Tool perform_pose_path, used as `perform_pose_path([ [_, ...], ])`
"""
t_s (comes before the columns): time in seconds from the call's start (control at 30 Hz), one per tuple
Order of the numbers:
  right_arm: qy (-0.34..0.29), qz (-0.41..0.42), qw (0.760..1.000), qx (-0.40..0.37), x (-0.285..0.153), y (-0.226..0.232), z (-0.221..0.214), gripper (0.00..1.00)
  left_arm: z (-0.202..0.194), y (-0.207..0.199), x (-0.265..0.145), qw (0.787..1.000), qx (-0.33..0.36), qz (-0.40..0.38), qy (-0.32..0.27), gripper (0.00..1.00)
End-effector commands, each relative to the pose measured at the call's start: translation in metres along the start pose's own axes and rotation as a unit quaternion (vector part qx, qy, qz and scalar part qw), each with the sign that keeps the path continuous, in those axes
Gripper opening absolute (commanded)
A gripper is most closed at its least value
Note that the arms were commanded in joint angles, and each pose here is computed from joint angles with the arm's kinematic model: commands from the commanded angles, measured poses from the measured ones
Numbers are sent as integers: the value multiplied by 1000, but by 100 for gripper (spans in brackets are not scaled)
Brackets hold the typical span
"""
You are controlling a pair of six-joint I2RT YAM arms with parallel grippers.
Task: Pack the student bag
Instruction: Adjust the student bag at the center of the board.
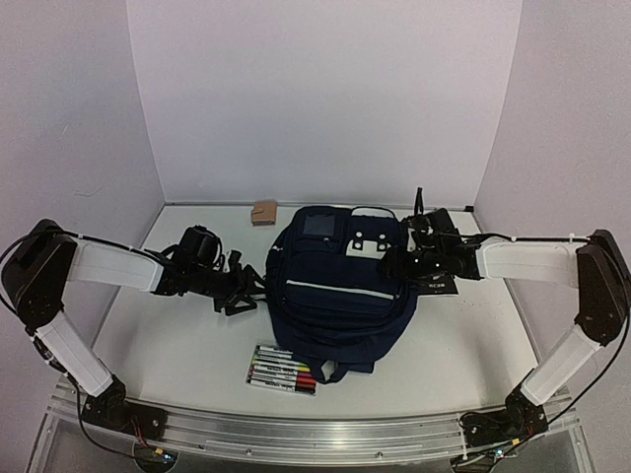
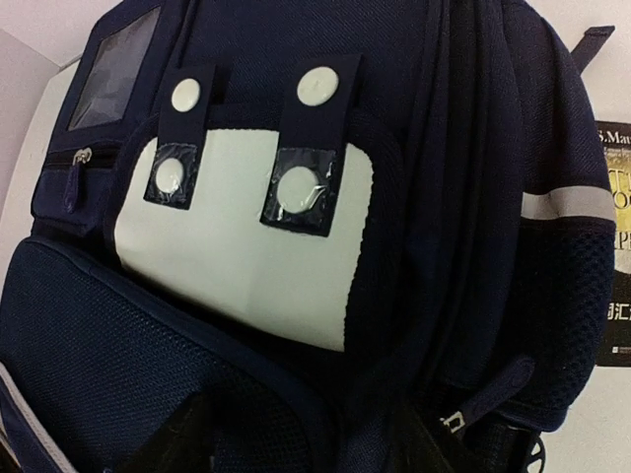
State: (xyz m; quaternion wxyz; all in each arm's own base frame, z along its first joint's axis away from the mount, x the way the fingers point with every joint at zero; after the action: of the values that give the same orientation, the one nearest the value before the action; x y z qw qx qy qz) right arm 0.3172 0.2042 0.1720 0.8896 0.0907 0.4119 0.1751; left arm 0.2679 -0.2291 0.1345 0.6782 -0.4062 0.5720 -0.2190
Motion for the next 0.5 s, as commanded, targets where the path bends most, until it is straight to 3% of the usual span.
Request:
perform_pose_path([
  [0.0,2,25,1000,11,8,4,-3,51,5,-17,13,999,5,-54,3,57],
  [0.17,23,43,999,16,10,5,-13,28,3,-6,31,998,-20,-55,24,28],
  [0.37,42,76,996,24,8,6,-27,1,6,-3,34,999,-12,-43,14,4],
  [0.47,48,97,994,26,1,10,-32,0,14,-11,33,999,16,-31,-2,0],
])
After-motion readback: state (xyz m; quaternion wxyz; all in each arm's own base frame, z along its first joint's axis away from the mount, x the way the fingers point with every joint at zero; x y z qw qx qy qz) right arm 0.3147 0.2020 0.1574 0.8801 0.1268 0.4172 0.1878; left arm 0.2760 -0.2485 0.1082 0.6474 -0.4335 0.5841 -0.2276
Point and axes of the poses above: each gripper's point midway between its finger pads, its own x axis out along the fingers, its own y axis along the line the jaws close on, z = x × y, the point moved 8 cm from there along -x, back along the fingers, and after that the axes turned 6 degrees about -x, right-handed, at the moved point
